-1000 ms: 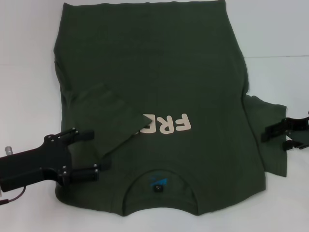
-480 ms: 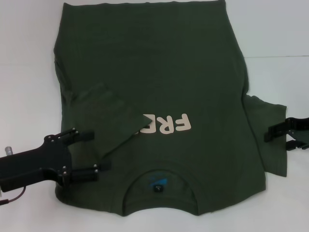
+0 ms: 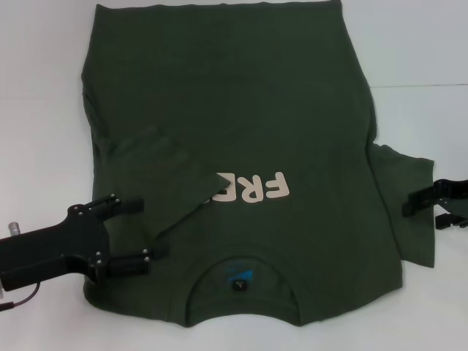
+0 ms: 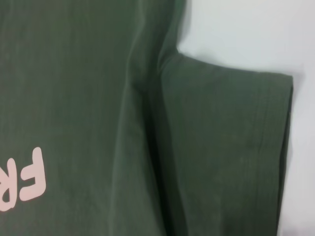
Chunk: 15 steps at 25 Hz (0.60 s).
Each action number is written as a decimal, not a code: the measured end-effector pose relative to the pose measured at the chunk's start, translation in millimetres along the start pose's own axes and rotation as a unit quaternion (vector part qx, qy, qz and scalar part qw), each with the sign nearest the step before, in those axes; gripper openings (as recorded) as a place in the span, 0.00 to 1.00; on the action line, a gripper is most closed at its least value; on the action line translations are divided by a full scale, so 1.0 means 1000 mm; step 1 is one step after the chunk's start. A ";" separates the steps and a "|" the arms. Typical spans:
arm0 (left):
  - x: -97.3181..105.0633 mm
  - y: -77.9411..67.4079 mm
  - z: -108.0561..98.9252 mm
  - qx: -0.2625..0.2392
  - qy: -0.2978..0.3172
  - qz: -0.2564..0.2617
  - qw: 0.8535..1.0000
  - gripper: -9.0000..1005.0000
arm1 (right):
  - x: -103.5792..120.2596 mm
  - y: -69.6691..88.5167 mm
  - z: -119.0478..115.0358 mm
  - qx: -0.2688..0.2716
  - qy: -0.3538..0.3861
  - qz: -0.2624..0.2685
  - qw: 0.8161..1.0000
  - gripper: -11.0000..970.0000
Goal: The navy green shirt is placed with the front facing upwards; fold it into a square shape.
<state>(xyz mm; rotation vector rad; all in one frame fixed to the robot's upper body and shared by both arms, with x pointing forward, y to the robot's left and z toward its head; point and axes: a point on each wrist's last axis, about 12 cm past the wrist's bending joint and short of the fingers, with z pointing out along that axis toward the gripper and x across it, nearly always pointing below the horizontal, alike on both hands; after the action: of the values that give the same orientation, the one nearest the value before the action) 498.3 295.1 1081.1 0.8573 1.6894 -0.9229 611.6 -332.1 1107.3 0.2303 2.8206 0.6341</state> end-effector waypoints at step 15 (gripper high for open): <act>0.000 0.000 0.000 0.000 -0.001 -0.001 1.000 0.93 | 0.002 0.000 0.001 -0.001 0.004 0.000 1.000 0.80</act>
<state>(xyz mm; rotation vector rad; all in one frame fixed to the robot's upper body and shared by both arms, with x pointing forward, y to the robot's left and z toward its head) 498.3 295.2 1081.2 0.8550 1.6894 -0.9242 610.1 -331.1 1105.9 0.2267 2.8278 0.6387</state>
